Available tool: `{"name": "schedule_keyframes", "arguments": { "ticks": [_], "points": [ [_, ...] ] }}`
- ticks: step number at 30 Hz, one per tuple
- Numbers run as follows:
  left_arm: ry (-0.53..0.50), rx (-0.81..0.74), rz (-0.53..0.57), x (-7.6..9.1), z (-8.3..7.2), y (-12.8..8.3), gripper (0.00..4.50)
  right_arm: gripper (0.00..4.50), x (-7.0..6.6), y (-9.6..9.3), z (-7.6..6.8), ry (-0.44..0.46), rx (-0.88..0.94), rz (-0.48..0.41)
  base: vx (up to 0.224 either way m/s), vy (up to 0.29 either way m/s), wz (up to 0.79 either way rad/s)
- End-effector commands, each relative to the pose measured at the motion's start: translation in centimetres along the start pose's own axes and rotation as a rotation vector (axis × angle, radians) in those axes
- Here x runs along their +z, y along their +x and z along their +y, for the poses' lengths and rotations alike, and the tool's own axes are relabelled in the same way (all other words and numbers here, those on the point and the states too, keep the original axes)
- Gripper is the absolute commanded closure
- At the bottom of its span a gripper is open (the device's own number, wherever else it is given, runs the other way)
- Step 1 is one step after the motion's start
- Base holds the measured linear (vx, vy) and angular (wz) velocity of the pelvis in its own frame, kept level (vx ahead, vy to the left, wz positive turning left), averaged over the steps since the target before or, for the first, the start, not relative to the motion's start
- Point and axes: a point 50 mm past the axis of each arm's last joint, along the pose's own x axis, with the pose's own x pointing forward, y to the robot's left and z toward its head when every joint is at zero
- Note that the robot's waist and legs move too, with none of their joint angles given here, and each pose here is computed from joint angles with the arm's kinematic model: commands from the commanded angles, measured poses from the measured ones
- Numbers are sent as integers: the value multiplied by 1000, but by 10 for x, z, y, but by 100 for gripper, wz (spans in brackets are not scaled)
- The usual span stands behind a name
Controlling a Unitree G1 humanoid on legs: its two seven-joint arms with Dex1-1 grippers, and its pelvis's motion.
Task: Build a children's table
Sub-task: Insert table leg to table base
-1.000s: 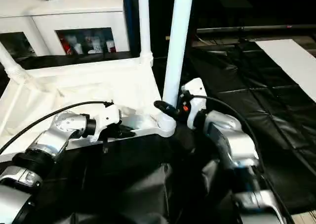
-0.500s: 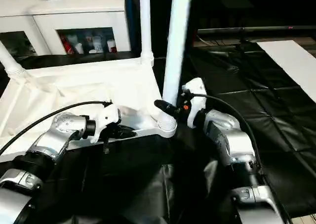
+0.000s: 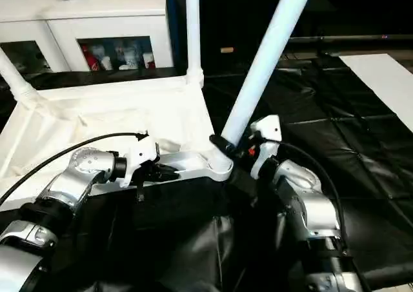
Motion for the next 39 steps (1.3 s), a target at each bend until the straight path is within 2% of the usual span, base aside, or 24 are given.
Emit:
{"name": "schedule_keyframes", "arguments": {
  "ticks": [1,2,5,12,16,18,22,31,34,36,39],
  "points": [
    [5,-17,4,-1,-1,-1,450,267,-31,2,12,53,87,183,0,0,0],
    [8,-21,9,-1,-1,-2,450,267,-31,3,12,50,95,193,0,0,0],
    [34,-42,50,-5,-2,-4,450,267,-38,2,16,49,201,307,0,0,0],
    [39,-51,59,-6,-2,-4,450,267,-51,-7,15,83,279,408,0,0,0],
    [52,-81,56,-6,-5,-4,450,267,-53,-11,18,85,314,381,0,0,0],
    [53,-166,36,-5,-12,-3,450,267,-51,-12,22,102,351,323,0,0,0],
    [80,-280,58,-7,-18,-6,450,267,-53,-16,28,110,432,319,0,0,0],
    [107,-286,92,-4,-10,-14,450,267,-56,-17,33,84,489,331,0,0,0],
    [96,-274,88,-4,-8,-15,450,267,-57,-14,29,67,447,320,0,0,0],
    [77,-239,80,-4,-6,-15,450,267,-58,-6,18,43,316,294,0,0,0],
    [52,-191,74,-4,-3,-14,450,267,-61,1,2,37,138,301,0,0,0]
  ]
}}
